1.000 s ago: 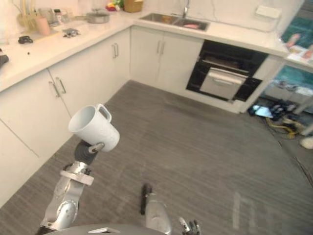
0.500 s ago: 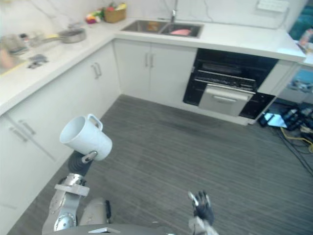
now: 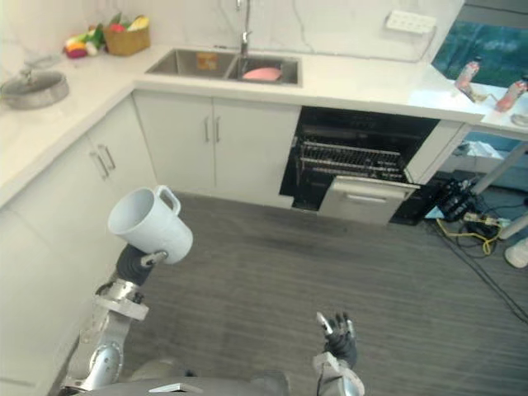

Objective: Walk over to the sink, pick up the cup, carry it to the dishwasher, place the cup inside the dishwasher, then close the dishwasher door

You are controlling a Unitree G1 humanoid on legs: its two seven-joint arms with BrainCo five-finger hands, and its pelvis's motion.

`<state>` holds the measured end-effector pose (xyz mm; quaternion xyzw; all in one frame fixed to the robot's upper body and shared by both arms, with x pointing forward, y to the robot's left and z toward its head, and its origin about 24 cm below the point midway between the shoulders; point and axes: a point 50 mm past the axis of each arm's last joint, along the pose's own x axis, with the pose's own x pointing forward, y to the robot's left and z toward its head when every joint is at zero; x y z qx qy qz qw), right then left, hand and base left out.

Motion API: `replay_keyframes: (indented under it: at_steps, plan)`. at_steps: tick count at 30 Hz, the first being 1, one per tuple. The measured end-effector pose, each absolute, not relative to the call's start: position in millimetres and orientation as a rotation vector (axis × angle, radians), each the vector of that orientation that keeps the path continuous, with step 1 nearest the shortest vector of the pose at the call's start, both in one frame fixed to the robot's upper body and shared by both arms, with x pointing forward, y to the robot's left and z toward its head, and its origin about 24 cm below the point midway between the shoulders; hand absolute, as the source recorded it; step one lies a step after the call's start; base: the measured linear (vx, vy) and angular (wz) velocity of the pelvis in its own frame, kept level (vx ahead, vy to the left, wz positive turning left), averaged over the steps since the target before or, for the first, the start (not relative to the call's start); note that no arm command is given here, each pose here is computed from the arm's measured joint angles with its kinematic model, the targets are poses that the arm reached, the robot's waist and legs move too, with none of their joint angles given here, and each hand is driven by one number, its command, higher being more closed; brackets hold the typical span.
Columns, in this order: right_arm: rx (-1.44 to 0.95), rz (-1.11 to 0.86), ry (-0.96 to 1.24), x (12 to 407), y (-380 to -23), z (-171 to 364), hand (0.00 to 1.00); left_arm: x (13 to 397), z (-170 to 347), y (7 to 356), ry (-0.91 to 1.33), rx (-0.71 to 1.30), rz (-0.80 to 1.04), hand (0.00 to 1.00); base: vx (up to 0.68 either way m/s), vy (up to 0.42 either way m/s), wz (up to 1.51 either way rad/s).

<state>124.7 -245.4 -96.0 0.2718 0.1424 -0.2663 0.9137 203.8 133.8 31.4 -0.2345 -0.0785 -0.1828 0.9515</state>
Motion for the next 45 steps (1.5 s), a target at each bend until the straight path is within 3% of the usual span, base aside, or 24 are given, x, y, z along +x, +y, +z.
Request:
replay_keyframes:
  at_steps: [11, 15, 27, 31, 45]
  plan:
    - [0.576, -0.575, -0.492, 159, -257, 37, 0.00, 193, 61, 108, -0.256, -0.456, -0.542, 1.00, 0.53, -0.084, 0.11]
    - [0.526, -0.539, -0.574, 165, -246, 65, 0.00, 188, 67, 91, -0.277, -0.503, -0.579, 1.00, 0.46, -0.141, -0.16]
    - [0.430, -0.584, -0.542, 163, -244, 76, 0.00, 168, 38, 79, -0.123, -0.534, -0.587, 1.00, 0.42, 0.015, -0.60]
    - [0.434, -0.533, -0.554, 167, -238, 84, 0.00, 159, 40, 56, -0.105, -0.528, -0.680, 1.00, 0.39, 0.334, -0.84]
    - [0.508, -0.492, -0.477, 181, -221, 70, 0.00, 187, 55, 64, -0.165, -0.364, -0.733, 1.00, 0.16, 0.308, -0.68]
